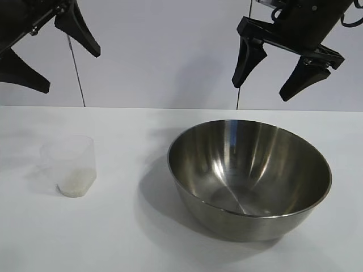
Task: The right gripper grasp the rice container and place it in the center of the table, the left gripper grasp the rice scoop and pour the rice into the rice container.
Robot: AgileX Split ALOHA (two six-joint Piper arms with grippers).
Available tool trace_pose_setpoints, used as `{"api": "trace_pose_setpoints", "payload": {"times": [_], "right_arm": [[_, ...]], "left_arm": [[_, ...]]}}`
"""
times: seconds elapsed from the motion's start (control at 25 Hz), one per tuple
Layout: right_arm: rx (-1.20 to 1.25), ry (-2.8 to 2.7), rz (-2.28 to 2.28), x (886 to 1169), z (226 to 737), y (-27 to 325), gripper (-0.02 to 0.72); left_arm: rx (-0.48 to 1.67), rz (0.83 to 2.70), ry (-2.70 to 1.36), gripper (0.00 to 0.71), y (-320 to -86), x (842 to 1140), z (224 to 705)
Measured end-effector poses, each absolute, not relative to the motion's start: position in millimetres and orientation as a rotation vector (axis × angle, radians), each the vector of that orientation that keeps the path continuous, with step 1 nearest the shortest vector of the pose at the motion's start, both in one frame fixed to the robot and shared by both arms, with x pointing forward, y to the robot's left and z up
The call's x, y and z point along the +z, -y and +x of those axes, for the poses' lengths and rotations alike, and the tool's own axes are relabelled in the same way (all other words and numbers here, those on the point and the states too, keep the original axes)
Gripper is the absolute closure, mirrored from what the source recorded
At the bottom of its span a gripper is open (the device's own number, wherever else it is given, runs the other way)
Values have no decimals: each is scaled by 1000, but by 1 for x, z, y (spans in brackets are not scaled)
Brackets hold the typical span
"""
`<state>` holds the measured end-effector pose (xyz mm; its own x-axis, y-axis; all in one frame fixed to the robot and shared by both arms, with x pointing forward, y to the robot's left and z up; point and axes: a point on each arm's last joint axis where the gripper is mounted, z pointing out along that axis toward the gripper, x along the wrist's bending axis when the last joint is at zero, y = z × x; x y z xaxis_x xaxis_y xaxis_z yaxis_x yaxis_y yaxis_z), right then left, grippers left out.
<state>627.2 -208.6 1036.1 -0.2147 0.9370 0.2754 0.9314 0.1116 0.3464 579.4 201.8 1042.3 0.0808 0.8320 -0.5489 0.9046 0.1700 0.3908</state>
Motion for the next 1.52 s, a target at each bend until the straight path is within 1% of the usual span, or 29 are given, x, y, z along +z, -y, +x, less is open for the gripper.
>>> {"api": "trace_pose_setpoints", "payload": {"times": [0.56,0.72,0.96,1.2,1.32,1.52], "right_arm": [[702,-2340,1962,1036,627,209,93],[595,-2372,1945,1036,621,214,93],[399,-2348,1887,1050,610,228,93],[367,-2337,1874,1051,609,231,93],[359,-2336,1876,1042,608,231,93],[323,-2355,1914,1013,596,233,93]], "left_arm": [[-131,1657,-1745,16,-202,1042,579],[-131,1657,-1745,16,-202,1042,579],[-131,1657,-1745,16,-202,1042,579],[-131,1657,-1745,16,-202,1042,579],[-131,1657,-1745,16,-202,1042,579],[-125,1654,-1744,16,-202,1042,580]]}}
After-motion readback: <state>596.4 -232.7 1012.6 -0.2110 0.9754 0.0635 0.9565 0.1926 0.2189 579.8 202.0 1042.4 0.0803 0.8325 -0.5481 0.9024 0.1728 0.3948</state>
